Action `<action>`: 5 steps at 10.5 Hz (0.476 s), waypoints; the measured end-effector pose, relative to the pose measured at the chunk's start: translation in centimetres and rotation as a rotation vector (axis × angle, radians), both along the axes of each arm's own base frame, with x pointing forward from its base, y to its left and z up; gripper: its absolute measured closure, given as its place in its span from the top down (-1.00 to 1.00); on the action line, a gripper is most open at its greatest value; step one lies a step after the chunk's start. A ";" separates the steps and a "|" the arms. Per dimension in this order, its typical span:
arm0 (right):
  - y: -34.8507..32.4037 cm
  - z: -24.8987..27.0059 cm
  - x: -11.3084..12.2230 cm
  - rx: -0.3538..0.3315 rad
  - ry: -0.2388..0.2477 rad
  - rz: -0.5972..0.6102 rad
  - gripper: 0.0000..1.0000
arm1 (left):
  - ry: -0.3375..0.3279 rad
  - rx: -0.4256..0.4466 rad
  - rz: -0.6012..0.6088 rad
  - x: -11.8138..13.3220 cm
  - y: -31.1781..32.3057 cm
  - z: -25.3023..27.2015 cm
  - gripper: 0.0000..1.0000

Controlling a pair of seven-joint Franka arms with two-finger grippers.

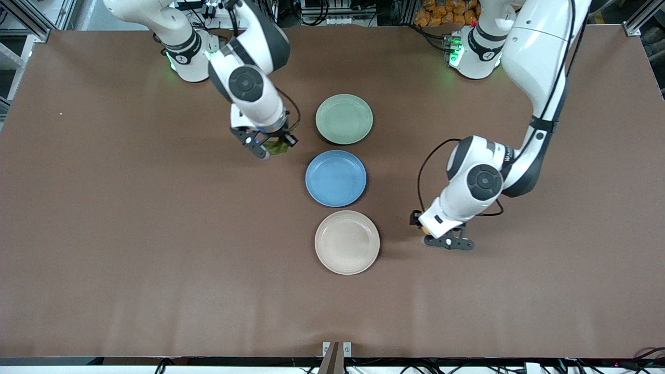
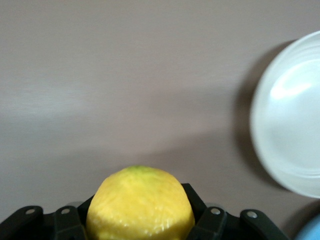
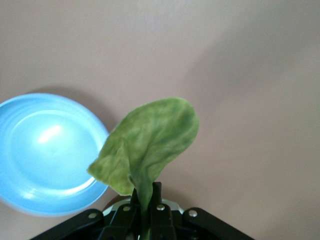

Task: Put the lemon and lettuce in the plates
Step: 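Lift the lettuce with the right gripper while the left gripper lifts lemon, then lower lettuce onto the green plate while the left gripper lowers lemon onto cream plate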

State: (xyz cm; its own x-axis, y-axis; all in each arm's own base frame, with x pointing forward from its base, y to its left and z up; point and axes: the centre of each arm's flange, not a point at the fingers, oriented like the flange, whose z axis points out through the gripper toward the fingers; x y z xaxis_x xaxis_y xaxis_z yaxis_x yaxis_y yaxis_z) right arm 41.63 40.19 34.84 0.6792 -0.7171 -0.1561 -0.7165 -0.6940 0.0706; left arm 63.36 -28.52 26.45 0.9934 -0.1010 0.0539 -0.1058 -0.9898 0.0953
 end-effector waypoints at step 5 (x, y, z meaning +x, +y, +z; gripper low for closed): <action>9.7 4.5 -6.2 0.045 -0.044 -0.058 -0.88 | -0.020 -0.068 0.074 0.0 -9.2 -0.5 0.17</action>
